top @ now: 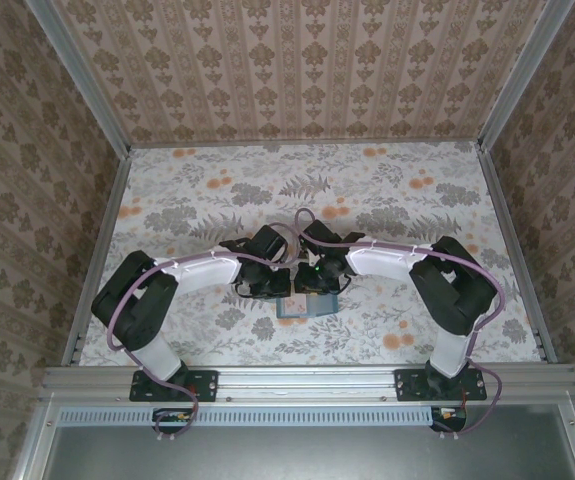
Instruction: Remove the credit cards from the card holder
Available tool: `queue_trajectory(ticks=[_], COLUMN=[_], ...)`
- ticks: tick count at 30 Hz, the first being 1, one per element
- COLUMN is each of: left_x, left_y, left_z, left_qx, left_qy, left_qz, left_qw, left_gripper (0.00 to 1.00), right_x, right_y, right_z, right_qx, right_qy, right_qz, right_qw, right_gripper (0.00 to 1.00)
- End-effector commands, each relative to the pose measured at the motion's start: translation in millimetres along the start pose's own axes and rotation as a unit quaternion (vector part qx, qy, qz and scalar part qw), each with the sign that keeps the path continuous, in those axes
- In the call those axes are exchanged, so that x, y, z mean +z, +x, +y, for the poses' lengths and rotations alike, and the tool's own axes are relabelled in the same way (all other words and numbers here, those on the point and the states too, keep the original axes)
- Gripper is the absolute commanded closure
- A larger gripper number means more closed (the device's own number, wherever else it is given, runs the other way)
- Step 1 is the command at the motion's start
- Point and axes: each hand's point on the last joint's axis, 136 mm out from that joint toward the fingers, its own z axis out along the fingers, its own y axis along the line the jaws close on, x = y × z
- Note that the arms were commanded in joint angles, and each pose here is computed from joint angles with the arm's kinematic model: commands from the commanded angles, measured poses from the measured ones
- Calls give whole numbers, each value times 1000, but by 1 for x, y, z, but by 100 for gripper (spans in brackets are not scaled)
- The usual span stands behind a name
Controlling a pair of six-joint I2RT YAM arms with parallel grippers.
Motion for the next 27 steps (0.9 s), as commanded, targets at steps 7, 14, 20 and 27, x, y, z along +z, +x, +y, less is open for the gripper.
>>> queue_trajectory(ticks=[7,14,20,27], left_x=[1,-1,-1,-1], left_y=[12,12,12,12], left_z=[9,9,9,10], left_qx=[-1,0,0,-1], left_qy=[-15,-15,-15,-18], left_qz=[14,12,13,11], left_qw=[1000,1000,1000,1000], left_gripper=[89,88,88,89], right_x=[4,-6,-13,-13], right_y=[9,6,5,3], right_z=[-20,-22,-16,10], right_qx=[5,-5,-10,0], right_qy=[39,55,46,-21], right_qz=[12,2,-3,0], right_qw=[999,998,999,1000], right_gripper=[73,73,73,75])
